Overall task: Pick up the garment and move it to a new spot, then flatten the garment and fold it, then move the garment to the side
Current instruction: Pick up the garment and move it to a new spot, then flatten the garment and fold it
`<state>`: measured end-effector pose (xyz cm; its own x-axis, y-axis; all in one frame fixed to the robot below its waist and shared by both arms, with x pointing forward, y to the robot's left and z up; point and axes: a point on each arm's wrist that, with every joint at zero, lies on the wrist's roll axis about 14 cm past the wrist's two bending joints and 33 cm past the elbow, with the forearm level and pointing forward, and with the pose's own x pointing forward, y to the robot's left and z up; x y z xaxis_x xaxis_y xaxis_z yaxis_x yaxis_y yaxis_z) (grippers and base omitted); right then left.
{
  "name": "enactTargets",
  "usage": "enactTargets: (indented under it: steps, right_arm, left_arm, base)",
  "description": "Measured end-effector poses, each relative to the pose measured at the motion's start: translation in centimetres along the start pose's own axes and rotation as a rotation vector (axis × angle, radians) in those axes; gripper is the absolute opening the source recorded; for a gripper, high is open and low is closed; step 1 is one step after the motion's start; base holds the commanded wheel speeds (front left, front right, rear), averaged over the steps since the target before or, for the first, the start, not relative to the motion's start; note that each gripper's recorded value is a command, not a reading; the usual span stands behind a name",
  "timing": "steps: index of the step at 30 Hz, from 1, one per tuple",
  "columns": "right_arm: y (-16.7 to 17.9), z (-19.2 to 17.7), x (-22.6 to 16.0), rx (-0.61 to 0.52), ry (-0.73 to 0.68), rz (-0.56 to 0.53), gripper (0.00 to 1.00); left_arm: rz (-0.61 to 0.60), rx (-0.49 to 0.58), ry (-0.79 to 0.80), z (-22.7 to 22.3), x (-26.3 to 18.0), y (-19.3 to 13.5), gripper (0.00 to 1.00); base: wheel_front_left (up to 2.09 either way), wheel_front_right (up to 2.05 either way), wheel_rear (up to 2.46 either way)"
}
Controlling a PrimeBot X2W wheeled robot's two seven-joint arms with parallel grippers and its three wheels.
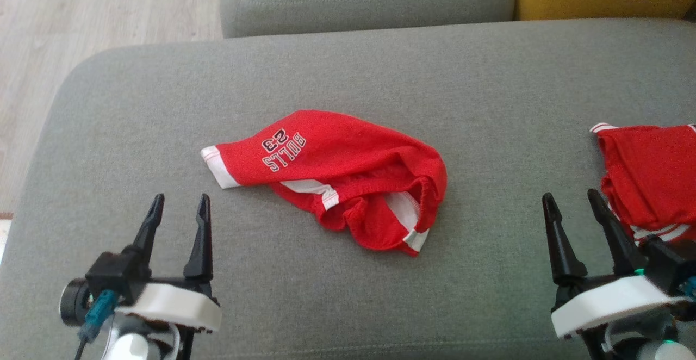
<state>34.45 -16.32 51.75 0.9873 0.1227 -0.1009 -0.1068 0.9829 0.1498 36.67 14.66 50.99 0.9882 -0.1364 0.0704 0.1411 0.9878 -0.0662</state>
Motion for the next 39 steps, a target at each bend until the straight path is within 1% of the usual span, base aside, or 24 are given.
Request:
enactTargets:
  steps: [8, 23, 26, 31, 39]
  right_arm:
    - [-0.1, 0.6, -0.6, -0.003, -0.016, -0.006, 1.0]
    - [-0.1, 0.3, -0.4, 0.001, -0.004, -0.005, 1.0]
    - [0.5, -0.4, -0.1, 0.003, 0.024, 0.014, 1.0]
    - [3.3, -2.6, 0.9, 0.01, 0.127, 0.1, 1.0]
    - [12.9, -7.2, 4.2, 0.029, 0.329, 0.412, 1.0]
  left_arm:
    - [-0.012, 0.0, -0.01, 0.6, -0.6, -0.5, 1.0]
    - [-0.013, 0.002, -0.006, 0.4, -0.5, -0.6, 1.0]
    - [-0.01, 0.003, -0.001, 0.3, -0.5, -0.5, 1.0]
    - [-0.006, 0.004, -0.002, 0.3, 0.0, -0.3, 1.0]
    - [-0.004, 0.005, -0.028, 0.8, 2.4, 0.2, 1.0]
  base:
    - [0.0, 0.0, 0.0]
    - [0.0, 0.0, 0.0]
    - [0.0, 0.0, 0.0]
    - [0.0, 0.0, 0.0]
    - [0.0, 0.0, 0.0]
